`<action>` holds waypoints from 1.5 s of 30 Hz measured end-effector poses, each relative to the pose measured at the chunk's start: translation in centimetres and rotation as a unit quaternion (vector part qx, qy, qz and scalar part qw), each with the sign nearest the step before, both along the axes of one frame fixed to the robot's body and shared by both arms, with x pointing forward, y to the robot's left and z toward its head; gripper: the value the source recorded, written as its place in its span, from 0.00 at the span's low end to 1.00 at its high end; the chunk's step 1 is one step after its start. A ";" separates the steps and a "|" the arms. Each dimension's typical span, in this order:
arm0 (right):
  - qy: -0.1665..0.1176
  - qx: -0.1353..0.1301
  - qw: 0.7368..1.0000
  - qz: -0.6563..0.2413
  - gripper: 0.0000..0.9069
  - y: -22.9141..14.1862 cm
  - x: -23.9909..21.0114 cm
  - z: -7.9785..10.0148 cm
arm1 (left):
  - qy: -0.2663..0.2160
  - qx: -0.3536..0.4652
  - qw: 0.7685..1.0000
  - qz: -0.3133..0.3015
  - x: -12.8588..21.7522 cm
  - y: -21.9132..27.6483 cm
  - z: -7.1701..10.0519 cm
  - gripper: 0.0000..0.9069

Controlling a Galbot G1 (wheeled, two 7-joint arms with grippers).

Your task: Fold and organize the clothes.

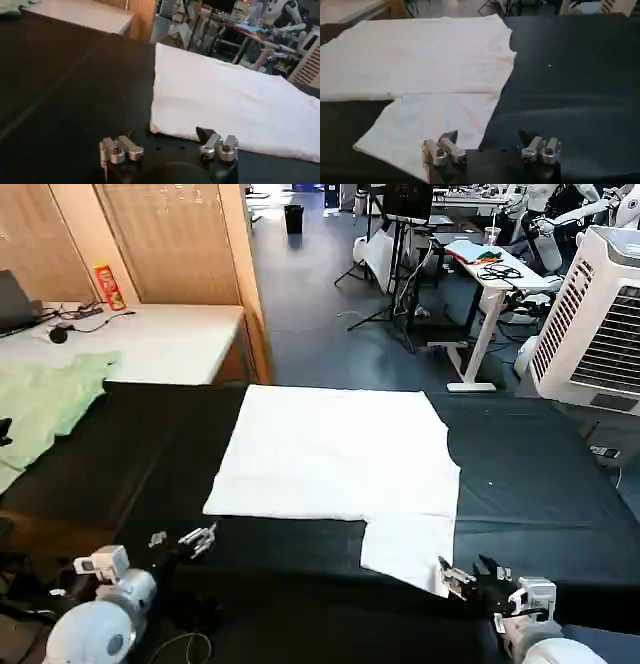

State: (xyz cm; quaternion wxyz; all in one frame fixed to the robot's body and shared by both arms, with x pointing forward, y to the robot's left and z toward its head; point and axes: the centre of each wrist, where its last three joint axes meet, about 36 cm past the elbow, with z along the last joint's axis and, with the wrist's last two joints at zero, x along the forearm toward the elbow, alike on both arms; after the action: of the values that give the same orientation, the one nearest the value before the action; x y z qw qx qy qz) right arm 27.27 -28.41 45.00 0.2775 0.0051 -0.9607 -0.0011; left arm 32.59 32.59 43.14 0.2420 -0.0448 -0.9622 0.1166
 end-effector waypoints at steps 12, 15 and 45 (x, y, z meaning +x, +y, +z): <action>0.017 -0.008 1.000 -0.007 0.91 0.6 0.0 -1.7 | -0.001 0.001 1.000 0.011 2.1 -0.1 -2.1 0.97; 0.019 -0.007 1.000 -0.007 0.75 0.8 -0.1 -1.8 | -0.001 0.000 1.000 0.010 2.5 -0.2 -2.6 0.85; 0.016 -0.008 1.000 -0.019 0.05 2.7 -4.2 1.9 | -0.018 0.069 0.997 -0.006 -2.0 -0.8 -1.5 0.00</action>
State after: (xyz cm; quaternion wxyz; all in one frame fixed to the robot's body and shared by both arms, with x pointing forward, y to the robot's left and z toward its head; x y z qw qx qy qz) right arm 23.08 -25.66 46.94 0.2924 -0.0156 -0.9562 0.0007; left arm 30.54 31.79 41.62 0.2275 -0.0354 -0.9720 0.0473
